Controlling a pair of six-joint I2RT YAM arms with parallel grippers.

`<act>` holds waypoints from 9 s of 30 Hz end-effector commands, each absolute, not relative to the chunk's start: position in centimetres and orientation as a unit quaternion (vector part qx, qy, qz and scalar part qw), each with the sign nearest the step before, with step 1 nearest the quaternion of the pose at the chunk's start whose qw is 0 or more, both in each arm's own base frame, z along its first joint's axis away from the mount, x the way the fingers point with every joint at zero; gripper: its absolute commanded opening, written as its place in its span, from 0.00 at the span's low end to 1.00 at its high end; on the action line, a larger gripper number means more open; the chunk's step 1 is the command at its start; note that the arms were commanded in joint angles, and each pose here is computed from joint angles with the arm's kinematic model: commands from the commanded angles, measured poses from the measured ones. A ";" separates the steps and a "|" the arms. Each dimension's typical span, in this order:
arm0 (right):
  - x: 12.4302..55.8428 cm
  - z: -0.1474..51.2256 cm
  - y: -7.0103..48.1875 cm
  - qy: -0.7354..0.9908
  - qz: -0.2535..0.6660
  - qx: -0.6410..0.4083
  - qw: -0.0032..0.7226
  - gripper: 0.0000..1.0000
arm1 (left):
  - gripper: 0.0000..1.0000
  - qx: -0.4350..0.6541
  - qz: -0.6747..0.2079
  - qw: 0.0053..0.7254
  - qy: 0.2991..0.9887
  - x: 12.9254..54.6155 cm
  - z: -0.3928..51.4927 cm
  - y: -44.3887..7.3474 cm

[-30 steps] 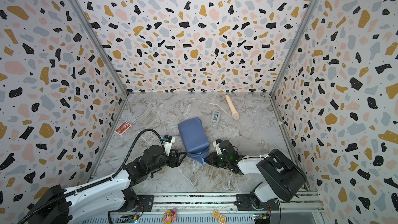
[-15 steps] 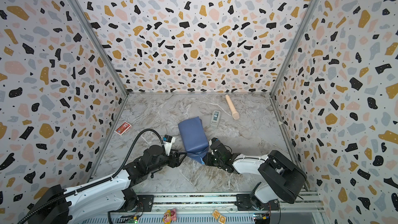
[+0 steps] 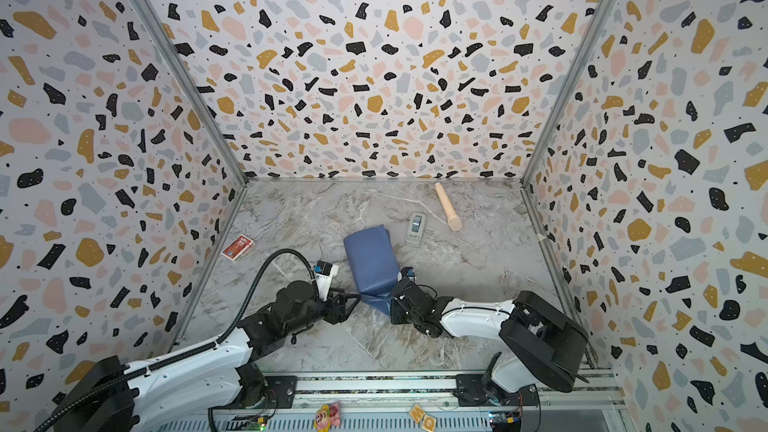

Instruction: Wrap the gift box in paper

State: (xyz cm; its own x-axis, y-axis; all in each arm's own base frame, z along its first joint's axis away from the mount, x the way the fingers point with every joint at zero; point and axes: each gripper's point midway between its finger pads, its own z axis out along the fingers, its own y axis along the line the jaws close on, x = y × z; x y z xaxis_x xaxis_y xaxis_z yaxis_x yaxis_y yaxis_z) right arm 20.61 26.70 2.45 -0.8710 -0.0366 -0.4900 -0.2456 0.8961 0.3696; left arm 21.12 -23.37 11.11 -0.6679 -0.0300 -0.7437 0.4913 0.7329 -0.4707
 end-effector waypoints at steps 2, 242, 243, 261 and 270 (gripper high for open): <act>19.4 -0.6 23.7 0.964 0.128 -0.091 0.216 0.25 | 0.71 0.141 -0.358 0.398 0.833 21.1 12.1 -23.8; 20.4 2.1 24.8 0.888 0.402 -0.091 0.203 0.13 | 0.40 0.015 -0.365 0.316 0.876 21.5 4.8 -32.5; 20.5 2.1 24.7 0.888 0.402 -0.090 0.205 0.13 | 0.39 0.016 -0.367 0.316 0.875 21.5 4.8 -32.6; 20.2 1.7 23.7 0.893 0.391 -0.082 0.208 0.13 | 0.31 -0.021 -0.368 0.323 0.871 22.6 4.1 -33.0; 20.0 1.4 23.5 0.895 0.386 -0.081 0.207 0.12 | 0.24 -0.041 -0.383 0.323 0.864 22.9 3.9 -33.3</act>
